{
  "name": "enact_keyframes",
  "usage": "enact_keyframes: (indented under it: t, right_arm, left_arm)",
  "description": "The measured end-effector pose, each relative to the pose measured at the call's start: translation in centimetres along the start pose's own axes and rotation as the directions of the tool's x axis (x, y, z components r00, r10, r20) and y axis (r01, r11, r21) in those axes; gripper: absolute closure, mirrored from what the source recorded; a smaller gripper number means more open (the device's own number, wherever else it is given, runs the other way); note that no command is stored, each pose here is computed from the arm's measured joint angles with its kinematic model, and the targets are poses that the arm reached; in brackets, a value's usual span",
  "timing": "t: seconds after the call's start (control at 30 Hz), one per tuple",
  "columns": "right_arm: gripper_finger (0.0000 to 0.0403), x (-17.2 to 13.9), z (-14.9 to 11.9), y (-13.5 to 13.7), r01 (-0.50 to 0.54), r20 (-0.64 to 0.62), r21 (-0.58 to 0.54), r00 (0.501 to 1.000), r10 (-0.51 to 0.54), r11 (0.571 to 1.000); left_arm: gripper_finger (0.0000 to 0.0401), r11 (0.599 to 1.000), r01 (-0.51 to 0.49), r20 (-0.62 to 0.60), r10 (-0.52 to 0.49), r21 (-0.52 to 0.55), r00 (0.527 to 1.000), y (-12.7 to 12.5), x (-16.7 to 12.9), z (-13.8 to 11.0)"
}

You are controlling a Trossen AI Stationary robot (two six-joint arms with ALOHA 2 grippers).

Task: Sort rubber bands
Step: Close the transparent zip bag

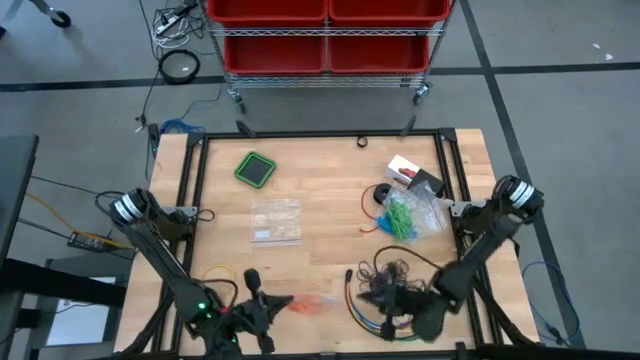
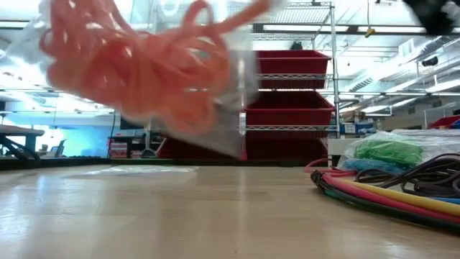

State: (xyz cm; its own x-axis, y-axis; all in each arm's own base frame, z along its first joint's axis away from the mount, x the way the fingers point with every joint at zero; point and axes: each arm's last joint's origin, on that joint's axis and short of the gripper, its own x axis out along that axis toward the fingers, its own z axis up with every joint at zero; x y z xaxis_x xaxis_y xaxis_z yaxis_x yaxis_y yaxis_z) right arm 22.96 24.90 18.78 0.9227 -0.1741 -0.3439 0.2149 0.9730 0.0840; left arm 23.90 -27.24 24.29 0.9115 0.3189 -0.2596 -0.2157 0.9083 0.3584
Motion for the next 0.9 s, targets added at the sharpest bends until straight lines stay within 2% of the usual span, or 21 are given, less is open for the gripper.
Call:
enact_keyframes:
  t: [0.07, 0.13, 0.27, 0.43, 0.63, 0.77, 0.9]
  right_arm:
    - [0.0403, 1.0, 1.0, 0.0, -0.145, 0.069, -0.038, 0.987, 0.147, 0.989]
    - [0.0403, 1.8, 2.0, -0.5, -0.203, 0.142, -0.054, 0.968, 0.209, 0.978]
    - [0.0403, 4.0, 1.8, -2.8, -0.166, 0.146, -0.049, 0.974, 0.171, 0.985]
    - [0.0391, 6.8, 2.1, -5.8, -0.202, 0.089, 0.013, 0.976, 0.201, 0.979]
    - [0.0323, 9.3, 3.5, -8.6, -0.233, 0.092, 0.010, 0.969, 0.231, 0.972]
    - [0.0272, 9.7, 4.2, -9.1, -0.284, 0.125, -0.016, 0.951, 0.284, 0.959]
    - [0.0240, 9.5, 4.8, -9.0, -0.242, 0.193, -0.076, 0.948, 0.253, 0.967]
  left_arm:
    - [0.0398, 1.000, -0.012, -0.011, 0.012, 0.000, 1.000, 1.2, -0.5, 0.4]
    - [0.0399, 1.000, -0.020, -0.028, 0.020, 0.006, 0.999, 2.5, -1.1, 0.7]
    - [0.0399, 0.999, -0.036, -0.066, 0.038, 0.033, 0.997, 4.7, -1.9, 0.2]
    - [0.0400, 0.998, -0.055, -0.086, 0.056, 0.014, 0.995, 7.5, -2.6, -0.8]
    - [0.0400, 0.995, -0.066, -0.065, 0.062, -0.071, 0.996, 10.2, -3.3, -1.8]
    - [0.0400, 0.989, -0.057, -0.041, 0.052, -0.137, 0.998, 10.9, -3.2, -2.1]
    - [0.0400, 0.984, -0.031, -0.021, 0.027, -0.176, 0.999, 11.0, -2.9, -2.0]
